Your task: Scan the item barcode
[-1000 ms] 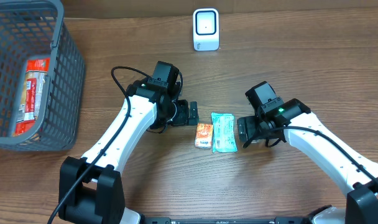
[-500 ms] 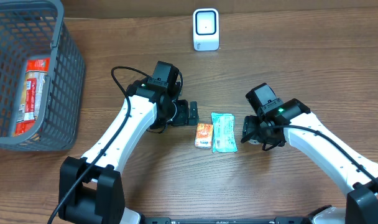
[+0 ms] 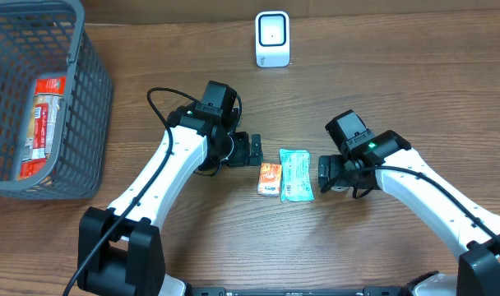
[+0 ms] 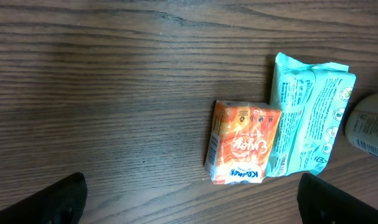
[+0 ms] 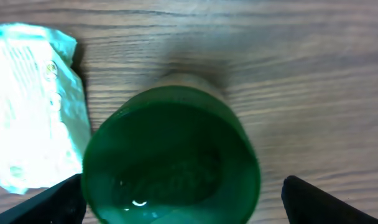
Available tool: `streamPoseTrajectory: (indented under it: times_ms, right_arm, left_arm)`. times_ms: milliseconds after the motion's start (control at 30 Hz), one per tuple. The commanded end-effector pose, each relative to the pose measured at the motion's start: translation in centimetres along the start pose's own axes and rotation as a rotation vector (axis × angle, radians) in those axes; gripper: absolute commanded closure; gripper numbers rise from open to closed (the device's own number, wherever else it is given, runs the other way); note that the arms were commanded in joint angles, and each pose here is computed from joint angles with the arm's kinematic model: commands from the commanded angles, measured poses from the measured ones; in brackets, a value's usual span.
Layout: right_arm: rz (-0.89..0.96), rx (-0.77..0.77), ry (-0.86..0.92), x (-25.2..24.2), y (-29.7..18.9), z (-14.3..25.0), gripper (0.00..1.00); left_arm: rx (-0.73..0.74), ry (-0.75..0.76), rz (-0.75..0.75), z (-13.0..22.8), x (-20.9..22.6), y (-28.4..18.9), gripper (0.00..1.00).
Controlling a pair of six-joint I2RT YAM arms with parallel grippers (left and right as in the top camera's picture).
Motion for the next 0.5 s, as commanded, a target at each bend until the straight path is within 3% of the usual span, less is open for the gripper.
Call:
streamPoseTrajectory:
  times_ms: [0, 200, 467]
  right_arm:
    - [-0.033, 0.018, 0.219, 0.6, 0.0, 0.3, 0.00]
    - [-0.062, -0.014, 0.428, 1.1, 0.0, -0.7, 0.00]
    - [-0.092, -0.045, 0.430, 1.6, 0.0, -1.5, 0.00]
  left_arm:
    - [-0.017, 0.022, 0.002, -0.4, -0.1, -0.4, 0.00]
    - [-0.017, 0.022, 0.002, -0.4, -0.1, -0.4, 0.00]
    - [-0.017, 0.022, 0.002, -0.4, -0.1, -0.4, 0.00]
Point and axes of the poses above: each gripper's point midway between its finger pads, its own y axis out along the fingers, its own x axis along the line the jaws close on, z = x × y, the point moved 2 cm from there along -y, back along the fingers
